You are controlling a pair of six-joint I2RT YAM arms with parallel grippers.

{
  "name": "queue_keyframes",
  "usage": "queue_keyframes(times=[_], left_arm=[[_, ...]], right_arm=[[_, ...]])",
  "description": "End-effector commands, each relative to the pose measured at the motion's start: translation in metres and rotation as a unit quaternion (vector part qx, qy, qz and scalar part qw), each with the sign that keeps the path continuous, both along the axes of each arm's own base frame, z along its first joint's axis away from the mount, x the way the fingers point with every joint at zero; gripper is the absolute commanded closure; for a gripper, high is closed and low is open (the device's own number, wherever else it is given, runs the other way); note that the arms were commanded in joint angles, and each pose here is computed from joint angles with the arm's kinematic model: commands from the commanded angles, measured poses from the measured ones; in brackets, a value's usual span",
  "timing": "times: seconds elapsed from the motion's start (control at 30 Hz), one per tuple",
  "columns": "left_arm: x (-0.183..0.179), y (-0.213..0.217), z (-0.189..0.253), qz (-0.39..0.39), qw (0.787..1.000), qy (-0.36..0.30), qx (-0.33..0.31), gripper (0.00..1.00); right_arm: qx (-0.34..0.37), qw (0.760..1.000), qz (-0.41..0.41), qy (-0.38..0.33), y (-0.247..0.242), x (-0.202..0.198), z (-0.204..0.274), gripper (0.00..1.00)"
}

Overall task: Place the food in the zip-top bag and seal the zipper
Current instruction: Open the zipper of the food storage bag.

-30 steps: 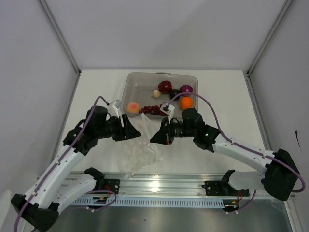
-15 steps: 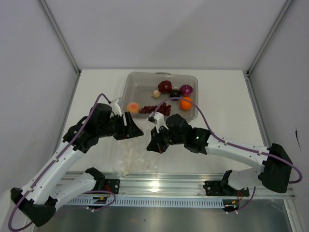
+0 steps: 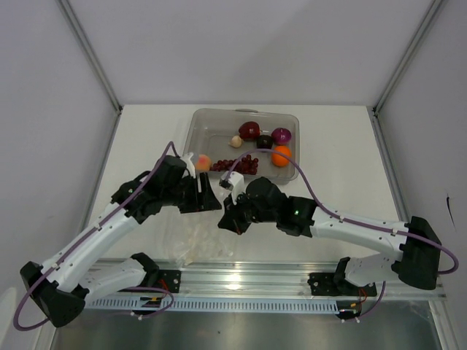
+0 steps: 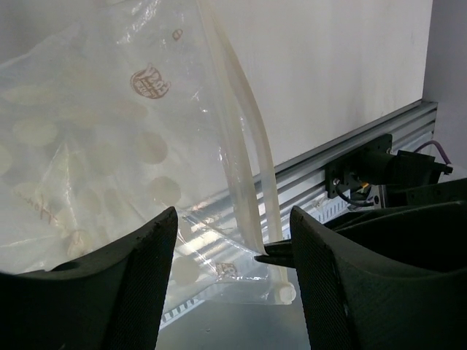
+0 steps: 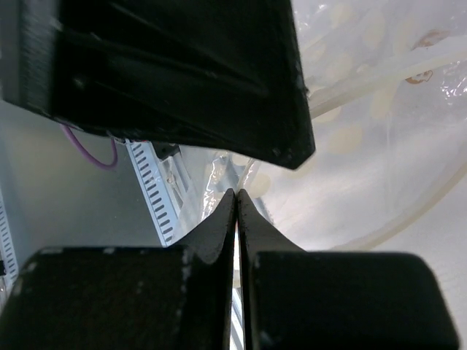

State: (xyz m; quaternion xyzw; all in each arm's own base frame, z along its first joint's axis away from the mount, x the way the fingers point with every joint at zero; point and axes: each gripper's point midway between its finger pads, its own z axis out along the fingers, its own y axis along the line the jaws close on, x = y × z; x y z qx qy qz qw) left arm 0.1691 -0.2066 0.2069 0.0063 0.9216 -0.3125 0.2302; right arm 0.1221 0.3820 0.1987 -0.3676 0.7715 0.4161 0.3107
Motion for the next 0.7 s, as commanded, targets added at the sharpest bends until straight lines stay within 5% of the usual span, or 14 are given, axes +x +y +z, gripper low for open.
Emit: queue_keyframes(times=[0.0, 0.33, 0.43, 0.53, 0.67], left_arm=[[0.008, -0.008, 0.009, 0.004, 1.000, -0.016, -0.005, 0.34], [0.012, -0.014, -0.007, -0.006, 0.999, -0.015, 0.042, 0.39], [0.013, -0.014, -0.007, -0.010, 0.999, -0.021, 0.044, 0.55], [0.013, -0.014, -0.005, -0.014, 0.999, -0.031, 0.040, 0.58], [0.013, -0.014, -0.003, -0.022, 0.998, -0.040, 0.035, 0.79]], right_arm=[[0.041, 0.999, -0.004, -0.029, 0.007, 0.003, 0.038, 1.00], [0.046, 0.998, -0.008, -0.036, 0.013, 0.002, 0.046, 1.00], [0.038, 0.998, -0.011, -0.039, 0.014, 0.002, 0.043, 1.00], [0.029, 0.999, -0.015, -0.040, 0.014, 0.002, 0.040, 1.00], [0.018, 0.999, -0.026, -0.039, 0.013, 0.005, 0.038, 0.97]])
